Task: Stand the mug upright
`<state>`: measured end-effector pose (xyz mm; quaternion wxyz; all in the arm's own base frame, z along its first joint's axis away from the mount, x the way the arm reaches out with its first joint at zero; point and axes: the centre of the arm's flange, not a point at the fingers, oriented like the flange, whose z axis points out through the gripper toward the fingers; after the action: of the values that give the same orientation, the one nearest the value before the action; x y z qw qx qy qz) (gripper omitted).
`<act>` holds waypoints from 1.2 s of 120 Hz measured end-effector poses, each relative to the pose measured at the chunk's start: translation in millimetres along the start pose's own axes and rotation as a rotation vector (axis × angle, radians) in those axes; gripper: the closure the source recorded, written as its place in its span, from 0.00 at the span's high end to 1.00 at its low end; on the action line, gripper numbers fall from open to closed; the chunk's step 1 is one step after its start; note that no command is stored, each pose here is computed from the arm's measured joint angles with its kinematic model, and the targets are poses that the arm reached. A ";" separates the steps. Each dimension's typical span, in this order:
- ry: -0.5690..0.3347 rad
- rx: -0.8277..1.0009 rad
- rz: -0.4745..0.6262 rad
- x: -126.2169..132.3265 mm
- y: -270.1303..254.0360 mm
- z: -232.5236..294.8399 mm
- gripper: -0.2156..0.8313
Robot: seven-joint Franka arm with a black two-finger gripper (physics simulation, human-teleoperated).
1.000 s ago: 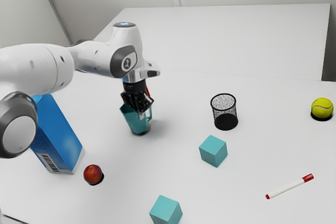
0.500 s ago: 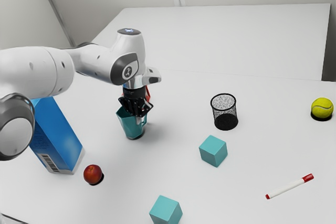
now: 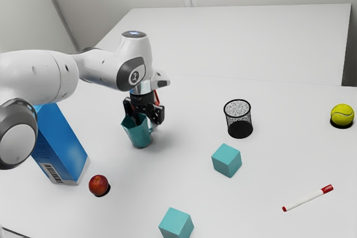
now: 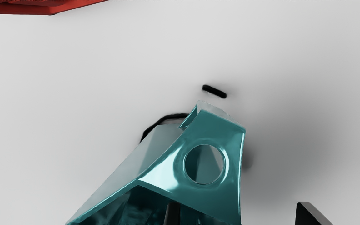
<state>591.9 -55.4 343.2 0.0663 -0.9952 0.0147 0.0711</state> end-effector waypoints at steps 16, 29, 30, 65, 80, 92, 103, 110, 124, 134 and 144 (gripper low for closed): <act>0.011 -0.021 -0.006 0.6 0.1 -5.5 0.67; 0.015 -0.032 -0.010 0.4 -1.0 -8.1 0.72; 0.015 -0.033 -0.010 0.4 -1.2 -8.3 0.72; 0.039 -0.050 -0.005 -3.5 -4.4 -26.1 0.78; 0.058 -0.060 0.001 -6.0 -6.1 -38.7 0.78; 0.072 -0.068 0.006 -8.7 -7.6 -49.4 0.79; 0.084 -0.074 0.009 -11.5 -9.6 -59.3 0.79; 0.100 -0.077 0.013 -12.5 -11.2 -72.7 0.79; 0.149 -0.063 0.030 -13.7 -18.5 -117.3 0.79; 0.183 -0.045 0.033 -17.4 -34.7 -149.0 0.79; 0.215 -0.014 0.034 -19.8 -49.7 -185.3 0.79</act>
<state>600.1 -30.6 534.2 0.0562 -0.9971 0.0382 -0.0349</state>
